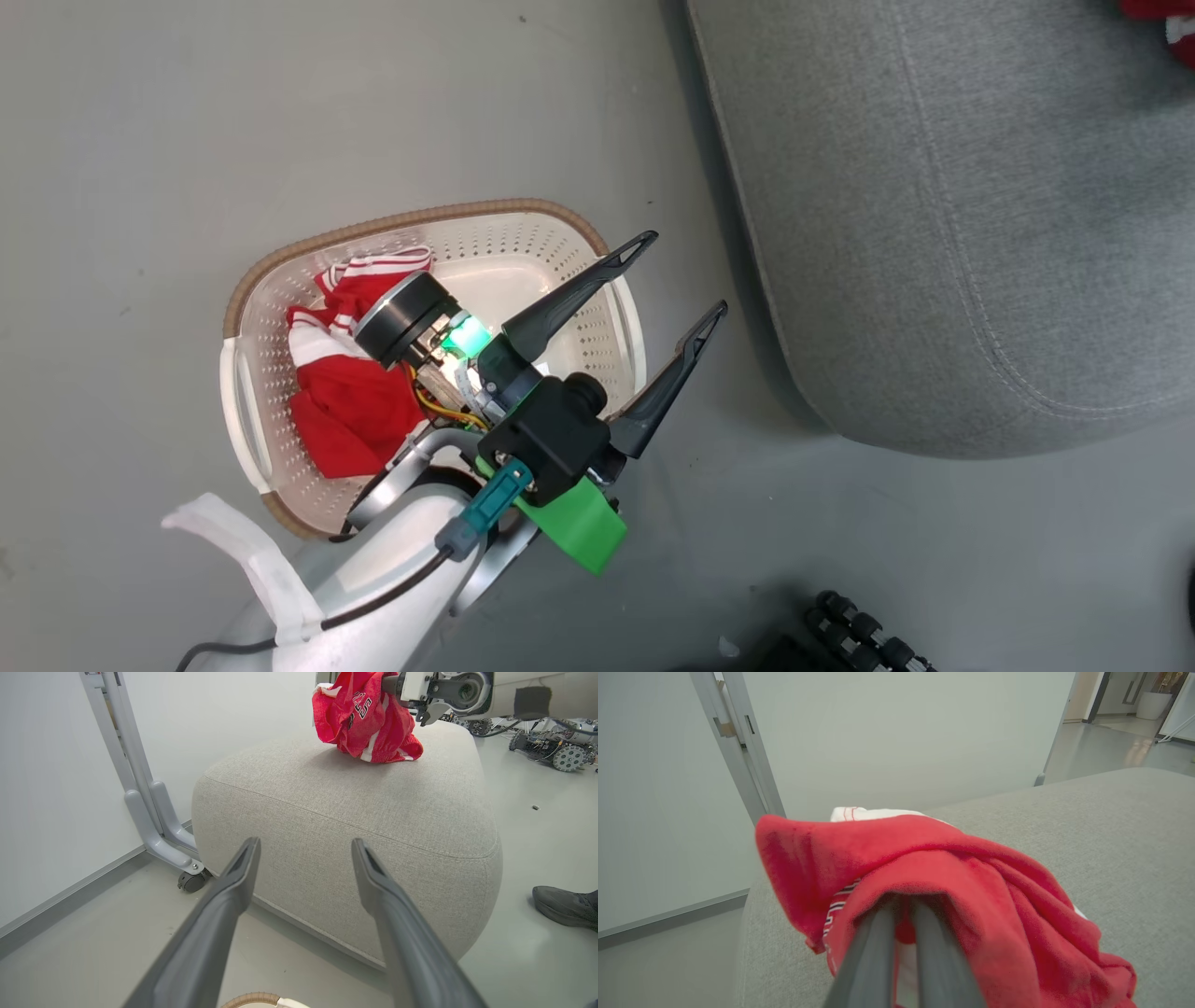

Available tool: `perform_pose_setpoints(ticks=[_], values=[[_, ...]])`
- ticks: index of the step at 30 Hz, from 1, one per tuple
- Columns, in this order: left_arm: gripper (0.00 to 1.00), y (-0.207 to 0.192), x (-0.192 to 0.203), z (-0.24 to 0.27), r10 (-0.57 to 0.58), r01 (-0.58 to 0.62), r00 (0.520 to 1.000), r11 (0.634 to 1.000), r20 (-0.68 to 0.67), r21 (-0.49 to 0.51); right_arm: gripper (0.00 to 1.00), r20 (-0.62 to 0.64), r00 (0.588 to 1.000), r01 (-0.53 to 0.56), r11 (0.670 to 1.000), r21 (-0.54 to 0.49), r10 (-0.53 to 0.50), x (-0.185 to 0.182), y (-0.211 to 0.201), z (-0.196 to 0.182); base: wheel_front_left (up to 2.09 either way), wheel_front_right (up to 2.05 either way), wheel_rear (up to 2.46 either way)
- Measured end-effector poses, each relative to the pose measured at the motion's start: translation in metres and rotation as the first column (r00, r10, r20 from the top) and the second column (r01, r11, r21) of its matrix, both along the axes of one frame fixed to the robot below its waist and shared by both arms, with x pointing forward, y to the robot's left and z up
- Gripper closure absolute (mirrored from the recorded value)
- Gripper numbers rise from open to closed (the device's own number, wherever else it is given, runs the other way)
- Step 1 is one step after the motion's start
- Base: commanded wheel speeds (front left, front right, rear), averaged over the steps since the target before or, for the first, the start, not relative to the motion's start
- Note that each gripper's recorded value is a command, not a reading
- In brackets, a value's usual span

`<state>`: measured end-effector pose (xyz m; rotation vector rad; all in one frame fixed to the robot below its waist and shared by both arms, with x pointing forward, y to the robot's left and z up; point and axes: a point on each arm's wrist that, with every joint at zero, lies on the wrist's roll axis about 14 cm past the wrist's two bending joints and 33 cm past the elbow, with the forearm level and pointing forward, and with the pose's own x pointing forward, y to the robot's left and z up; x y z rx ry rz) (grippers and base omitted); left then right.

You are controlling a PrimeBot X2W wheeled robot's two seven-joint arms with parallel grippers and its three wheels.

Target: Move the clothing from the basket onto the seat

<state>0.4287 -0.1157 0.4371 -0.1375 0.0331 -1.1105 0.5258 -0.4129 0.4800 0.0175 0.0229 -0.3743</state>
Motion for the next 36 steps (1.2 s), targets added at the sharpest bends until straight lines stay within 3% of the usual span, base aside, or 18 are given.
perform_pose_setpoints(ticks=[1,2,3,7,13,19,26,31,36], values=[[0.00,0.002,0.001,-0.005,0.007,-0.007,1.000,1.000,-0.010,0.005,0.52,-0.026,1.000,0.007,1.000,0.022,-0.007,-0.002,0.002,-0.016,0.00,0.00,0.00],[0.00,0.004,0.001,-0.008,0.012,-0.012,1.000,1.000,-0.018,0.010,0.13,-0.047,0.999,0.010,0.999,0.037,-0.008,-0.004,0.005,-0.027,0.00,0.00,0.00],[0.00,0.006,0.002,-0.012,0.020,-0.019,0.999,1.000,-0.026,0.016,0.00,-0.070,0.997,0.013,0.999,0.050,-0.010,-0.007,0.008,-0.040,0.00,0.00,0.00],[0.00,0.010,0.003,-0.018,0.034,-0.033,0.999,0.999,-0.041,0.022,0.00,-0.104,0.994,0.030,0.996,0.089,-0.021,-0.019,0.016,-0.063,0.00,0.00,0.00],[0.00,0.014,0.005,-0.010,0.050,-0.050,0.999,0.999,-0.015,0.021,0.00,-0.115,0.992,0.055,0.993,0.102,-0.043,-0.050,0.021,-0.069,0.00,0.00,0.00],[0.00,0.023,0.006,0.003,0.107,-0.107,0.994,0.994,-0.005,0.006,0.00,-0.096,0.995,0.051,0.992,0.112,-0.040,-0.079,0.036,-0.063,0.00,0.00,0.00],[0.00,0.044,0.010,0.019,0.231,-0.231,0.973,0.973,0.004,-0.015,0.00,-0.015,0.999,-0.034,0.995,0.090,0.036,-0.095,0.073,-0.034,0.00,0.00,0.00],[0.00,0.073,0.023,0.033,0.363,-0.362,0.931,0.932,0.026,-0.030,0.00,0.046,0.992,-0.125,0.989,0.085,0.121,-0.097,0.111,-0.015,0.00,0.00,0.00],[0.00,0.113,0.036,0.041,0.511,-0.510,0.859,0.860,0.030,-0.026,0.00,0.096,0.971,-0.227,0.971,0.077,0.219,-0.096,0.150,0.000,0.00,0.00,0.00]])
